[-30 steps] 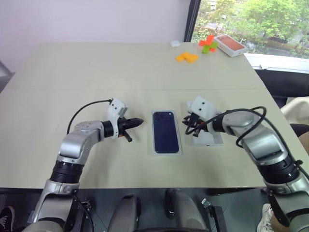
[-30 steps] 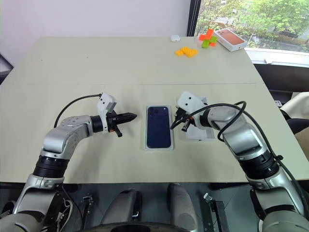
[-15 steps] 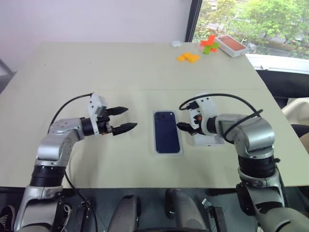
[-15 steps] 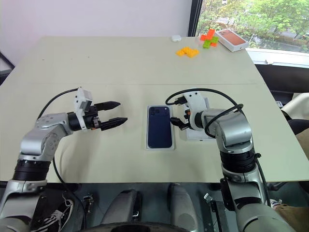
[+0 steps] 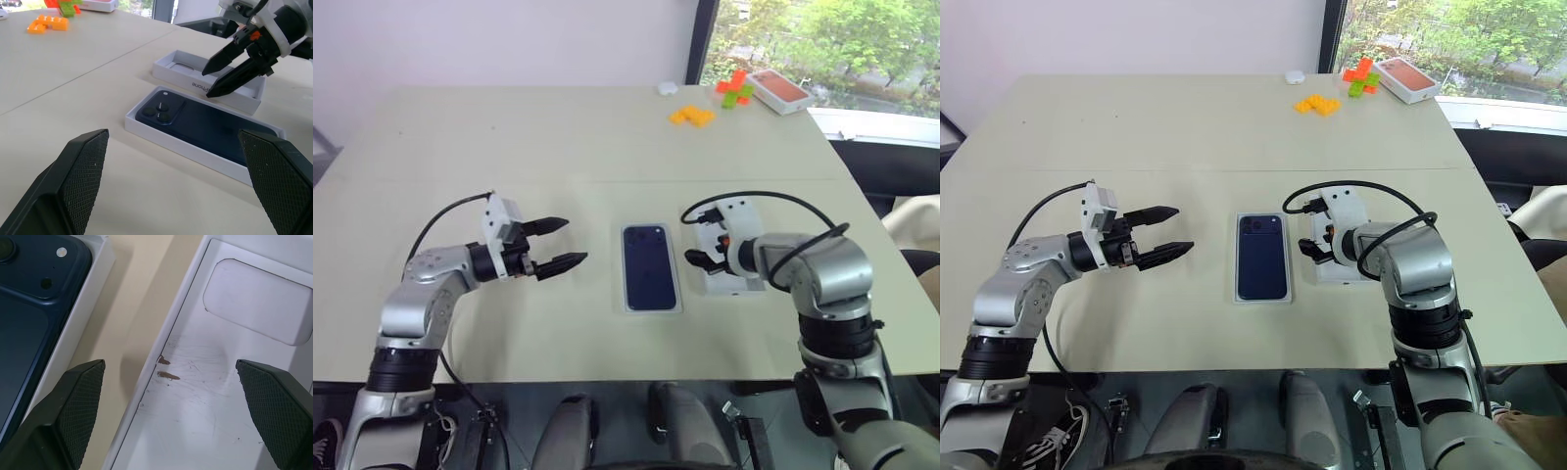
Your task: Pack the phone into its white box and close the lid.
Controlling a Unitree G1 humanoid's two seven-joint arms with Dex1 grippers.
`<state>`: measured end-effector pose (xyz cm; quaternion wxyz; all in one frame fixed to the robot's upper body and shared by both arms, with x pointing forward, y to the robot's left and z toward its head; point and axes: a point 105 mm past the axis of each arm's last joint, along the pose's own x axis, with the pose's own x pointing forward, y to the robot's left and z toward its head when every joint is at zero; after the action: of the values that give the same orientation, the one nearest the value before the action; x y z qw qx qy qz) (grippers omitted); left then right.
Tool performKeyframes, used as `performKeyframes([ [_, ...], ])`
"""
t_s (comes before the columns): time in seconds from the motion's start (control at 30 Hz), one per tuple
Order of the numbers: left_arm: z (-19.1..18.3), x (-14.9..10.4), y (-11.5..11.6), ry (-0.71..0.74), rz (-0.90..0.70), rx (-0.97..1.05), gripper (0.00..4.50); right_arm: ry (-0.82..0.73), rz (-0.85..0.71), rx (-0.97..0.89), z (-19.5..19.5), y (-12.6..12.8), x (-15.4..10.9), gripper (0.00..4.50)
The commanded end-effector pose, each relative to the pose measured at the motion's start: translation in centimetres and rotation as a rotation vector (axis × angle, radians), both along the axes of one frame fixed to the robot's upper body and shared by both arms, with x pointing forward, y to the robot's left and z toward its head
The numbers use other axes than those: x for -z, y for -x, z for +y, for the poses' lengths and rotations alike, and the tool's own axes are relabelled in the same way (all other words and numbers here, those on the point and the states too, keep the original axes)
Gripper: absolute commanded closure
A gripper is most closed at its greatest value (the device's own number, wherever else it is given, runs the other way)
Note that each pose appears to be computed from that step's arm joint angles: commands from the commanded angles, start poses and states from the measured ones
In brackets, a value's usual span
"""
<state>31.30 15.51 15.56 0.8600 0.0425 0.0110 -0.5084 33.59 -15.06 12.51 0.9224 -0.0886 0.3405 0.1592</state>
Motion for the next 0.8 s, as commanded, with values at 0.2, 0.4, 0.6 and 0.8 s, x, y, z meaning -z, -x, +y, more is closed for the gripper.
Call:
performKeyframes([
  [0.2, -0.2, -1.7, 0.0, 0.014, -0.06, -0.002, 0.0, 0.005, -0.003, 0.024, 0.9, 0.5, 0.8, 3.33],
  [0.4, 0.0, -1.8, -0.1, 0.014, -0.064, -0.006, 0.0, 0.006, -0.01, 0.041, 0.8, 0.4, 0.7, 4.42],
  [0.6, 0.0, -2.0, -0.4, 0.024, -0.061, -0.02, 0.0, -0.072, -0.131, -0.018, 1.5, -1.4, -2.8, 4.42],
  [0.8, 1.1, -2.4, -1.3, 0.027, -0.077, -0.074, 0.0, -0.379, -0.191, -0.262, 6.1, -0.9, -7.8, 4.42],
])
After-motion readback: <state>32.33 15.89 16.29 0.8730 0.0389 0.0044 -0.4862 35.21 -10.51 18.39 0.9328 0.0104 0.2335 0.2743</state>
